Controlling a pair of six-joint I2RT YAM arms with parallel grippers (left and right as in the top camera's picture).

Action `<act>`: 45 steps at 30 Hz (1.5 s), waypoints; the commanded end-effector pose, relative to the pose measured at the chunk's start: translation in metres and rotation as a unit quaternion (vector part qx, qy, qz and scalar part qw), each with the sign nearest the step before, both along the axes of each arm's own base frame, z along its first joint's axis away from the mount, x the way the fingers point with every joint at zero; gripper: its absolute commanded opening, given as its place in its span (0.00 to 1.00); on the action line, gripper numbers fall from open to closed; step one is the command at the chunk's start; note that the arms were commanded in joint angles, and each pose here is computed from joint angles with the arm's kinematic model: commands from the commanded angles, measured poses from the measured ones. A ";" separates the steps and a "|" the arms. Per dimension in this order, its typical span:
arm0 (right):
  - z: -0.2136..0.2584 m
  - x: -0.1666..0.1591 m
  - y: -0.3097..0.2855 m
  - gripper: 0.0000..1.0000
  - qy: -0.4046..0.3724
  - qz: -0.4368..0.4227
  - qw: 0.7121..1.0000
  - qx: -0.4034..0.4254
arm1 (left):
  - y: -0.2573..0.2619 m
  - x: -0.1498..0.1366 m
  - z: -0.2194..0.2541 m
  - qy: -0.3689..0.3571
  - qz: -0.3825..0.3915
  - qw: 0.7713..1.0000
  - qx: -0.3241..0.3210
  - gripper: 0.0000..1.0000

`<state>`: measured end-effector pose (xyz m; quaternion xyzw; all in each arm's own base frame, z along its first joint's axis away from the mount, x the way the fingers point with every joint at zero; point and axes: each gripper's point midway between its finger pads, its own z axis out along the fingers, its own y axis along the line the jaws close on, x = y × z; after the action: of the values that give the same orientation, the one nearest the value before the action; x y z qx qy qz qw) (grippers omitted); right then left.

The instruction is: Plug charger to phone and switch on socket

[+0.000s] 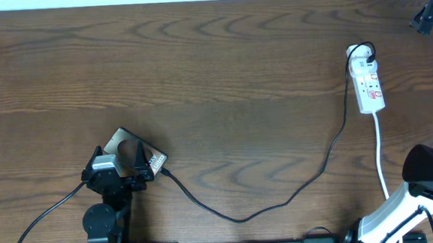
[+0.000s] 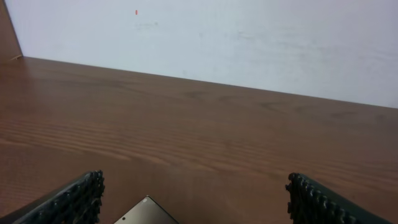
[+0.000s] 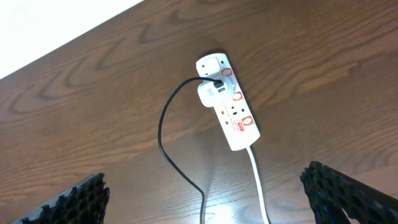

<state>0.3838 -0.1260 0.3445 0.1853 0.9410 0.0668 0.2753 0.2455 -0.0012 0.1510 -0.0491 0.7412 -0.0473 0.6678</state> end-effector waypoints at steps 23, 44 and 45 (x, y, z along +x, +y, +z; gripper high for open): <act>0.000 0.001 0.002 0.99 0.001 0.000 1.000 0.001 | 0.002 -0.002 -0.014 0.026 0.003 1.000 0.009 0.92; 0.002 0.012 0.009 0.99 -0.013 0.017 1.000 -0.020 | 0.002 -0.002 -0.014 0.026 0.003 1.000 0.009 0.92; 0.005 0.016 0.013 0.99 -0.025 0.023 0.999 -0.024 | 0.002 -0.002 -0.014 0.026 0.003 1.000 0.009 0.92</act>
<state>0.3921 -0.1272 0.3437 0.1795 0.9401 0.0571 0.2842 0.2455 -0.0012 0.1510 -0.0491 0.7412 -0.0473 0.6678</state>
